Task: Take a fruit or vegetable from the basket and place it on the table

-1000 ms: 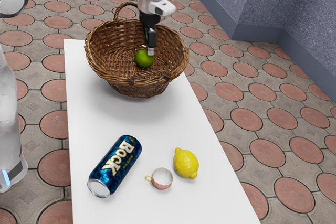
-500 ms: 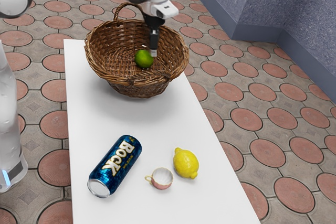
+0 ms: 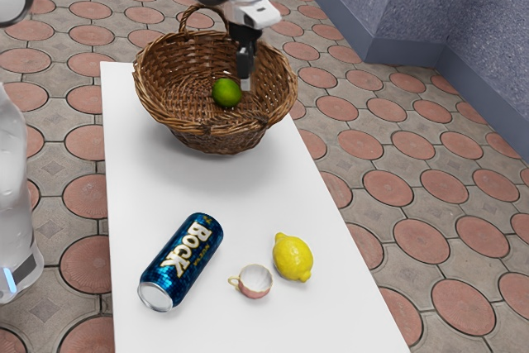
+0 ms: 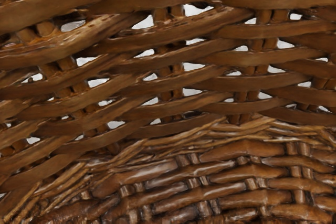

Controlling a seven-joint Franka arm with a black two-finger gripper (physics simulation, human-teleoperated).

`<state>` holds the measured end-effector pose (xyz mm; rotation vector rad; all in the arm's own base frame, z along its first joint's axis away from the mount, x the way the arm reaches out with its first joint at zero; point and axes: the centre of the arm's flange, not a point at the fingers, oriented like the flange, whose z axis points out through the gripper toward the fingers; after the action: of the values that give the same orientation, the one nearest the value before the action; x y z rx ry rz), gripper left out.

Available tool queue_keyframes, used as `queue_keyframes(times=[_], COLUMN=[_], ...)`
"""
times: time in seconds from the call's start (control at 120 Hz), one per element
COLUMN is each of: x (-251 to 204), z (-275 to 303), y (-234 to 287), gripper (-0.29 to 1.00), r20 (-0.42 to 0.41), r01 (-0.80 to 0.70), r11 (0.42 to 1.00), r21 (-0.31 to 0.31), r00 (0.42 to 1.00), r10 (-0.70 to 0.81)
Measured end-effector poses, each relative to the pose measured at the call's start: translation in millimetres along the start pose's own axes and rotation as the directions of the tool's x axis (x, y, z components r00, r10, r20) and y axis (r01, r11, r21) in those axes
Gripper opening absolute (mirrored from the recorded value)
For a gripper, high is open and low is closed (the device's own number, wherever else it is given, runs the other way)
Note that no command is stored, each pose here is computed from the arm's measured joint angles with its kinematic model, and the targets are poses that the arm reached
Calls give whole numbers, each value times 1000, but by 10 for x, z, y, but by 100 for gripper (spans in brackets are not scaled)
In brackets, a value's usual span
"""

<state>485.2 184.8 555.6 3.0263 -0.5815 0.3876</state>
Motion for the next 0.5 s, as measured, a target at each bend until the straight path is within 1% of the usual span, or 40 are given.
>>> queue_keyframes(times=[0.092,0.292,0.367,0.5], x=[-111,-197,-298,-410], z=[34,91,197,220], y=[63,46,13,-69], gripper=[70,70,70,70], r20=[2,10,27,31], r01=[0,8,27,53], r11=[1000,1000,999,998], r21=[-15,-22,-36,-38], r00=[1000,1000,999,998], r10=[0,-8,-26,-52])
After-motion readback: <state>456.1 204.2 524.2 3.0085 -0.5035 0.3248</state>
